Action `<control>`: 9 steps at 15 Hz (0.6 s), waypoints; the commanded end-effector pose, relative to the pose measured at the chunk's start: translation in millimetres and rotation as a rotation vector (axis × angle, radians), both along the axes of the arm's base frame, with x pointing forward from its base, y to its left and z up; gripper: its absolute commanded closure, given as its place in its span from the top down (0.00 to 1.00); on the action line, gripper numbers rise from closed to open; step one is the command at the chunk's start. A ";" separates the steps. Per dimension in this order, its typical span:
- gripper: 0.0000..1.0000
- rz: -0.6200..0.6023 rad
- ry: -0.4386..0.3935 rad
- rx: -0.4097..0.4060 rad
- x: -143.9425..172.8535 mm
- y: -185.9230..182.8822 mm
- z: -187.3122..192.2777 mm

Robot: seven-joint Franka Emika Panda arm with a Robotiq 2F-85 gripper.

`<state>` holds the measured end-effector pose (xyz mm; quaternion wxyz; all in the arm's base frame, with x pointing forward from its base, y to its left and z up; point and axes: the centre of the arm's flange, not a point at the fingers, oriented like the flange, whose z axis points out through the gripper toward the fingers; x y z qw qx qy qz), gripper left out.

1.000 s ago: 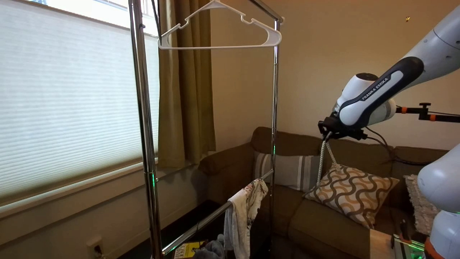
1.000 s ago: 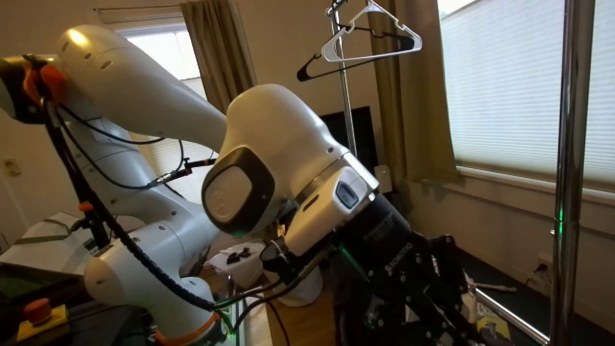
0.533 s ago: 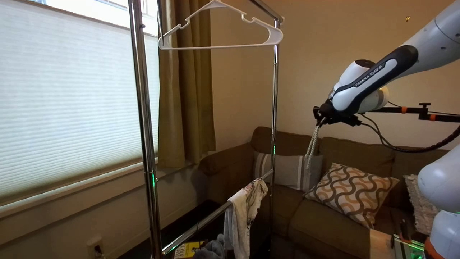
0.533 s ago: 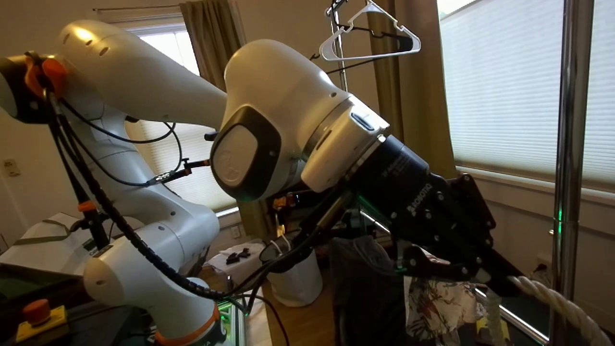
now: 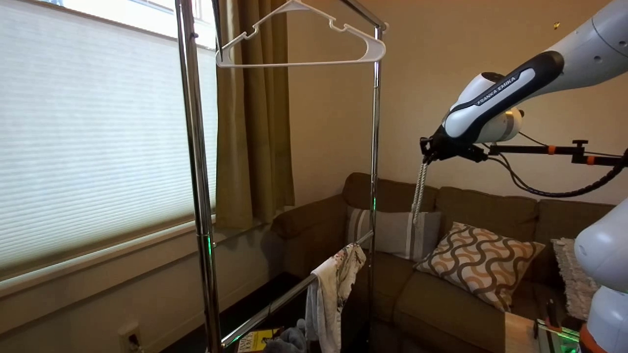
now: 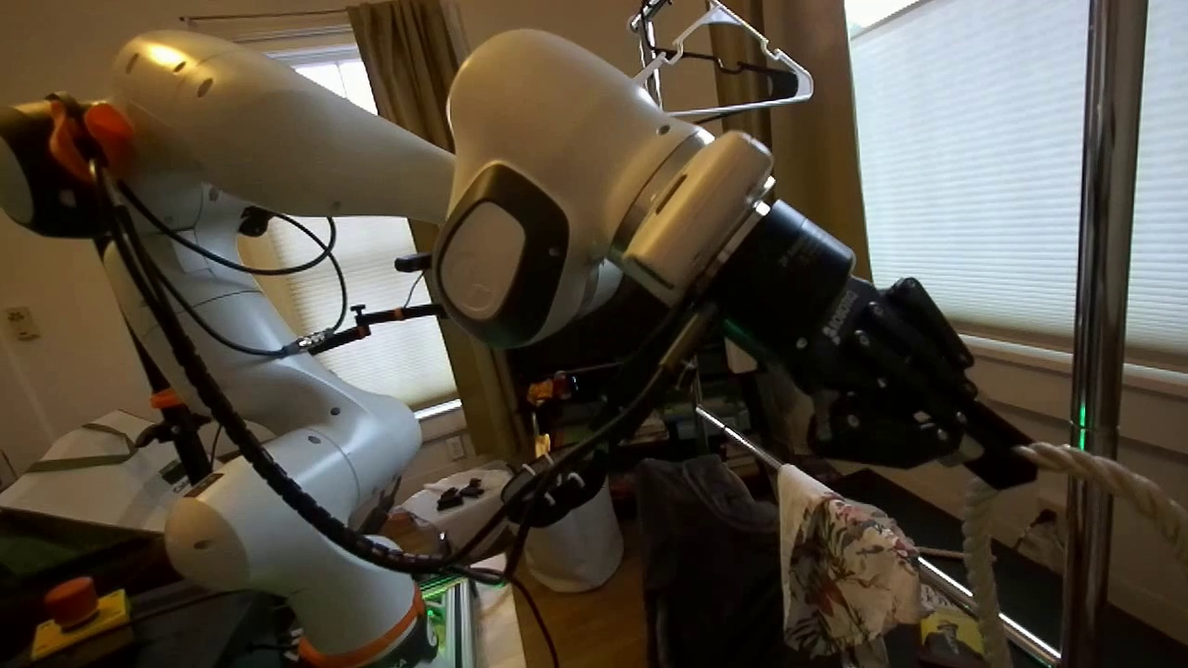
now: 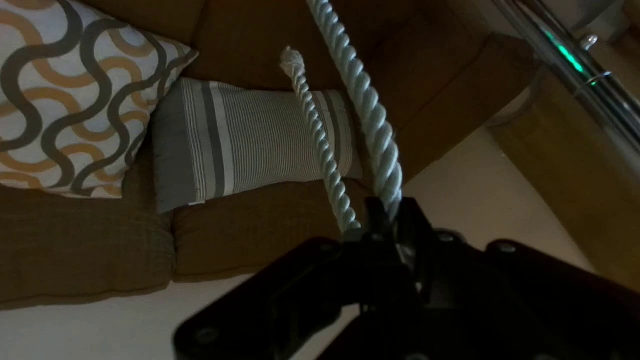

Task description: Move the white cord to the right side of the top rail.

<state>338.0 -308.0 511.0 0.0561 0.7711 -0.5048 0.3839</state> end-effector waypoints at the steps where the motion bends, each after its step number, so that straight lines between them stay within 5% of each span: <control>1: 0.03 0.046 0.113 -0.073 9.2 -14.0 33.6; 3: 0.11 0.034 0.069 -0.056 4.6 -8.3 26.6; 9: 0.03 -0.023 0.038 -0.117 -0.4 -30.6 54.9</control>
